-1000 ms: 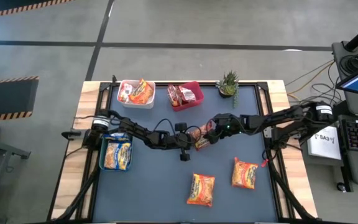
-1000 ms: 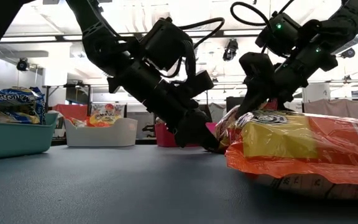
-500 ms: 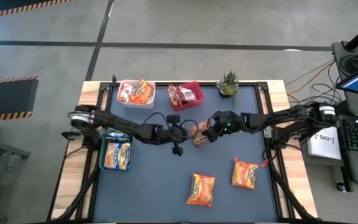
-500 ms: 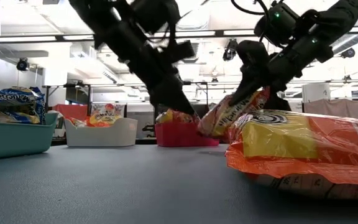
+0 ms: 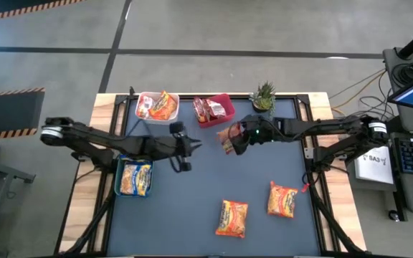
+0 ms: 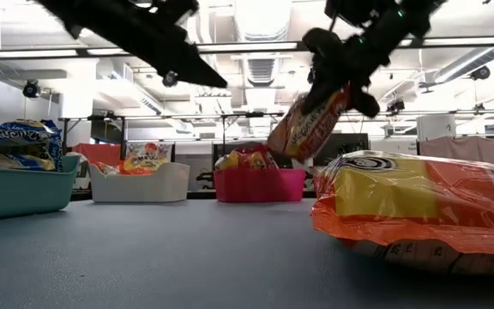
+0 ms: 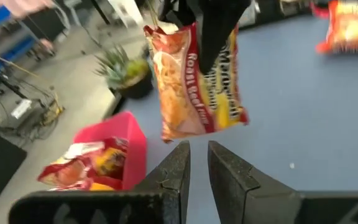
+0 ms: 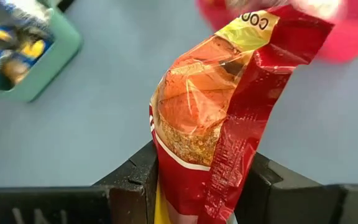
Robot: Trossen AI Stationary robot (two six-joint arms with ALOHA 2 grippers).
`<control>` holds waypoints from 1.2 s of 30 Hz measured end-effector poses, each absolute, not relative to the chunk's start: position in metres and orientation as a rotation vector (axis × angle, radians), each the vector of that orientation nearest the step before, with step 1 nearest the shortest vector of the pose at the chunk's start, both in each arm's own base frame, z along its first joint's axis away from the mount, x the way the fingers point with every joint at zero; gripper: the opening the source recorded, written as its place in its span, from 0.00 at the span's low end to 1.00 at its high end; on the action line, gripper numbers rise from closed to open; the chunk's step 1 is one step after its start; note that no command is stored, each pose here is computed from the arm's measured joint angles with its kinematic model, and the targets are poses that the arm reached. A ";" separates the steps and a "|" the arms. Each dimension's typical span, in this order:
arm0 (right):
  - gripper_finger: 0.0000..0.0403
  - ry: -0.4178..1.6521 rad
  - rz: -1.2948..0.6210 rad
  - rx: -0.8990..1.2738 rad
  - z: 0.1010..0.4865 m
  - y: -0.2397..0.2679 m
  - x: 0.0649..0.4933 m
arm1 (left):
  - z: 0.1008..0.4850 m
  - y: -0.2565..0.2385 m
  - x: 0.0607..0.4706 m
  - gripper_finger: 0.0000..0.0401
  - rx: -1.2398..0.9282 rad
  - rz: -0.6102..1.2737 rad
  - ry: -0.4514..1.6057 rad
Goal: Sort Maruchan noodles
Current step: Put the red noodle pack into the red bin
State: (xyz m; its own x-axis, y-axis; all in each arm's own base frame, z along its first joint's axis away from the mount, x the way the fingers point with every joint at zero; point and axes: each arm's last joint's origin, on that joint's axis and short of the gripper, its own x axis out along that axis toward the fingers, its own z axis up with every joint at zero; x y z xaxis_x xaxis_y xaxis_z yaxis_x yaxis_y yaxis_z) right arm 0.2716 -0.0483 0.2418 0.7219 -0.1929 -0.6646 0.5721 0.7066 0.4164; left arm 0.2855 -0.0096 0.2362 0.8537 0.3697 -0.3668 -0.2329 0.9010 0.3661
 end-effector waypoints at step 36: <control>0.33 1.029 -0.699 0.537 0.296 -0.253 0.348 | 0.229 0.001 0.266 0.09 0.429 0.582 0.352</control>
State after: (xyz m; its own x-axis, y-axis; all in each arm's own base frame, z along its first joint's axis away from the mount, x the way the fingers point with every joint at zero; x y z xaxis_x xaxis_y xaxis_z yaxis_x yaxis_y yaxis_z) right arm 0.3477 -0.2530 0.2956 0.3373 -0.2674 -0.9026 0.7408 0.6670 0.0792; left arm 0.2657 0.0008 0.2286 0.7812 0.5924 -0.1969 -0.4495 0.7527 0.4810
